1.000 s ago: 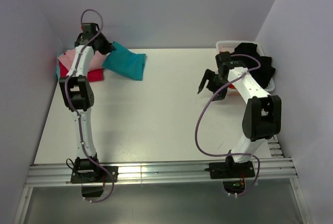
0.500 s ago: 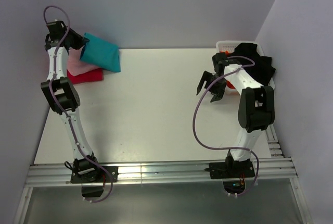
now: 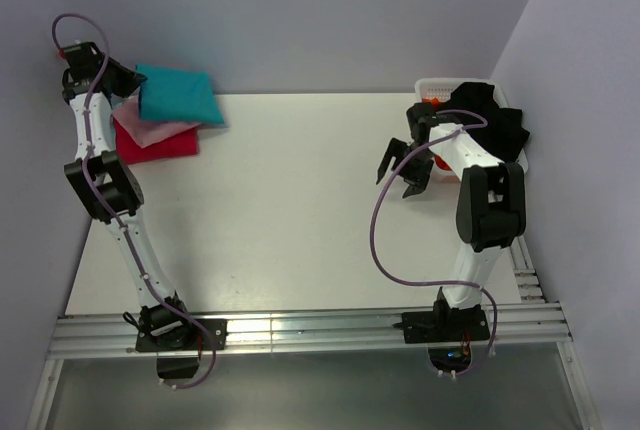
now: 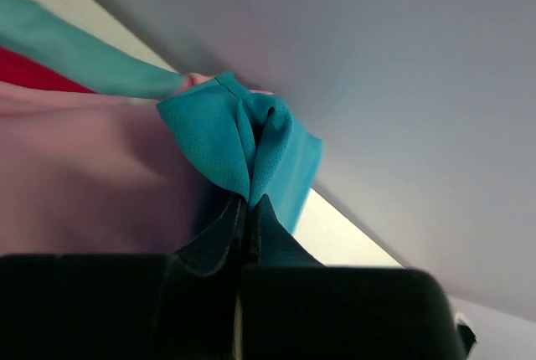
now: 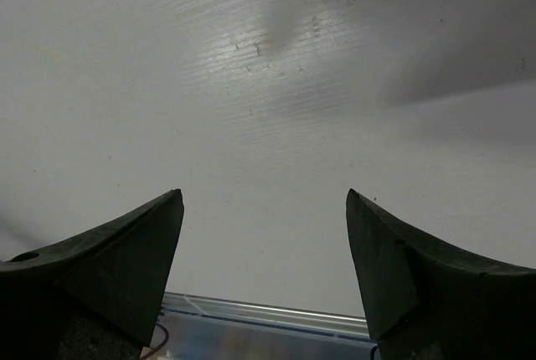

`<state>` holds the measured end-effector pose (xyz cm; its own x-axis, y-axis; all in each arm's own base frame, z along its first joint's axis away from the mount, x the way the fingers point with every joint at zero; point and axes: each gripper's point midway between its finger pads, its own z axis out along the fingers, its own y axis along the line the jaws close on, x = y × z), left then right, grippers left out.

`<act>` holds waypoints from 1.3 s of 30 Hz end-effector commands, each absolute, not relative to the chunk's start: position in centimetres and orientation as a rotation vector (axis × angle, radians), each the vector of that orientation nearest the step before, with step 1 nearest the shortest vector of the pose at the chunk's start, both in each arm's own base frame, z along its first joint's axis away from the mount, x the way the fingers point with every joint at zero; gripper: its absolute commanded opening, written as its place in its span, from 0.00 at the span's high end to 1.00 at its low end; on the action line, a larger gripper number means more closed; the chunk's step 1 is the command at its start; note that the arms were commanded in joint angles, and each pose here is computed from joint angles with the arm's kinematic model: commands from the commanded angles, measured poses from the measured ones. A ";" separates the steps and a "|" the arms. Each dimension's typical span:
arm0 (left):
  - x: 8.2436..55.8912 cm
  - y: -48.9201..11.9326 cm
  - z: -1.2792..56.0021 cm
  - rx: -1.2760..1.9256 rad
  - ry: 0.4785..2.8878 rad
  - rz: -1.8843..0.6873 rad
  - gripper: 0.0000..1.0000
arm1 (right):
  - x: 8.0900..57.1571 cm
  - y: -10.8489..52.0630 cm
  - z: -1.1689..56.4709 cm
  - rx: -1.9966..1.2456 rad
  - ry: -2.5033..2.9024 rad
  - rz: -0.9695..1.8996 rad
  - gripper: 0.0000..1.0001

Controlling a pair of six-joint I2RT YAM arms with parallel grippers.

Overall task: Fold and stack the t-shirts
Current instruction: Put the neatly folded tshirt into the corner of the board with the left arm

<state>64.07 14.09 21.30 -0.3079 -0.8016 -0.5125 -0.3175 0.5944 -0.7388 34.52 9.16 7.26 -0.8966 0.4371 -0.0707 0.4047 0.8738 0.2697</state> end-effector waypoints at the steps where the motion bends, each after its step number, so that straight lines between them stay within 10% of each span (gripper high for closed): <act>1: 62.8 17.4 24.4 -0.902 1.822 -0.513 1.00 | 35.5 9.6 7.4 0.647 2.898 0.410 0.15; 39: 54.4 31.6 23.0 -1.177 1.765 -0.053 1.00 | 36.1 12.7 6.4 0.596 2.961 0.454 0.15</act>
<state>59.68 21.99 18.58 -0.2870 -0.7630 -0.5793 -0.4956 0.6357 -0.5918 35.20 12.15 5.79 -0.9155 0.4021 -0.0134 0.3813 0.8778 0.2899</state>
